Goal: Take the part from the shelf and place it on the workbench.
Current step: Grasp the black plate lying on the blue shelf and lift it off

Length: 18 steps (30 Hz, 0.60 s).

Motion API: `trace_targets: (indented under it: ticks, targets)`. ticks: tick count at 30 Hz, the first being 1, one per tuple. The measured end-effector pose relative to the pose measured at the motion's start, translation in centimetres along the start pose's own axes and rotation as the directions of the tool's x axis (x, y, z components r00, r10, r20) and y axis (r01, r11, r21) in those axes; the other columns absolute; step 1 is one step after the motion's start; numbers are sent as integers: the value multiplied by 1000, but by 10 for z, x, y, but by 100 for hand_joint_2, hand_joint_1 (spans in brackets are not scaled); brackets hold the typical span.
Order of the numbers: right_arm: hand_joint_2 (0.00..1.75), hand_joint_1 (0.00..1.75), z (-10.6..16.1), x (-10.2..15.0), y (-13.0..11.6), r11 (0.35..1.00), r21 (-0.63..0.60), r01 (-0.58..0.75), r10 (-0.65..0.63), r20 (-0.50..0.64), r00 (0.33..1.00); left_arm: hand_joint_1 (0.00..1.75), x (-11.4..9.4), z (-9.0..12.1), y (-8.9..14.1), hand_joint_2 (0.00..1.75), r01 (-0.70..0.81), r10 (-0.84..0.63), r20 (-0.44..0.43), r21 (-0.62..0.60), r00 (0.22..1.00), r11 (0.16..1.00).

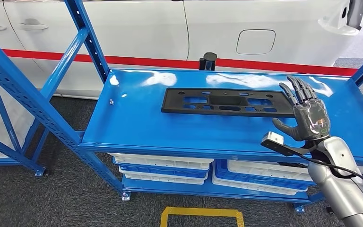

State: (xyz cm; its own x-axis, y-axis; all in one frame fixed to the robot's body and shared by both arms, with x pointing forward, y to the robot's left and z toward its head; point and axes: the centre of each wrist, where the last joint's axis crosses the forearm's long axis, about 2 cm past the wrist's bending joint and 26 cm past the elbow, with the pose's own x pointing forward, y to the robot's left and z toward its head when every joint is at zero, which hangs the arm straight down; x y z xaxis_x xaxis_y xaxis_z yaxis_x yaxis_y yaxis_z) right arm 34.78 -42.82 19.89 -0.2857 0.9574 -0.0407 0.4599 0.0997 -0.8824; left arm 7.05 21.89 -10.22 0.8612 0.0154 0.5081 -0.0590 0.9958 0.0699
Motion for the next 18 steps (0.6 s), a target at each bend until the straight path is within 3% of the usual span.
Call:
trace_targets:
  ticks: [8,18]
  targets:
    - [175,0,9,9,8,990,134,34,-32,-12,999,0,0,0,0,0,-2,2,0,0,1000,1000]
    - [175,0,9,21,29,980,192,59,-55,-24,998,0,0,0,0,0,-5,5,-1,1,1000,1000]
